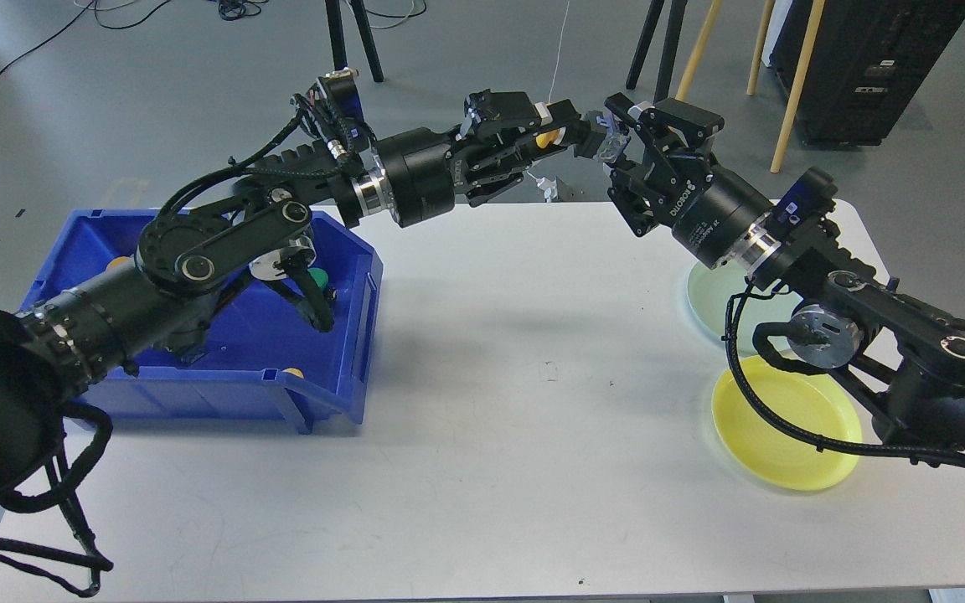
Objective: Pass button and place on color plate
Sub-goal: 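Grasp the yellow button with the right gripper from the left gripper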
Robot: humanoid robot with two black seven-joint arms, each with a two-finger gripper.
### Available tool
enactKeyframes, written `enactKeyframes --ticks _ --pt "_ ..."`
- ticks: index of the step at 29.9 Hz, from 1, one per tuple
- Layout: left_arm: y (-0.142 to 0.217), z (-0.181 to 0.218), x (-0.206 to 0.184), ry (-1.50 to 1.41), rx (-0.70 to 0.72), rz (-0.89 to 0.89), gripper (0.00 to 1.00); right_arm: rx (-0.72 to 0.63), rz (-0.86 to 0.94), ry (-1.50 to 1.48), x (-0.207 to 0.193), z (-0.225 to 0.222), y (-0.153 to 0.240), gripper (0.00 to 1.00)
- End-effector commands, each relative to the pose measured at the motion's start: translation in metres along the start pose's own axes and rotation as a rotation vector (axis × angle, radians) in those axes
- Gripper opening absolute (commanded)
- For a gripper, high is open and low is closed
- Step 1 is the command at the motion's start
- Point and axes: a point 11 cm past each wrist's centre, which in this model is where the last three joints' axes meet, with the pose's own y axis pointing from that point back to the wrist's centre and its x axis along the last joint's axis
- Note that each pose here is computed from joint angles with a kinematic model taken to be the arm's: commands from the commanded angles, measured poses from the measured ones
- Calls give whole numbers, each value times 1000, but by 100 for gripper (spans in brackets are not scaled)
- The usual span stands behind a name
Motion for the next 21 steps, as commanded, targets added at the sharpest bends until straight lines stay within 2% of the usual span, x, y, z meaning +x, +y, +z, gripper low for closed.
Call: enactKeyframes --ticks 1,9,14,17,21 --pt "0 0 0 2 -2 -1 4 -1 -8 -7 -4 2 -1 6" --pt "0 1 0 2 -3 2 5 -2 -9 -14 -6 5 -2 2" --pt "1 -4 -2 24 -4 7 14 -5 -4 -14 -5 5 -2 1" --pt "2 -4 -2 24 -4 9 8 -8 0 -14 -4 6 -1 1" --pt "2 -4 -2 25 -5 7 7 -8 8 -12 -2 5 0 1"
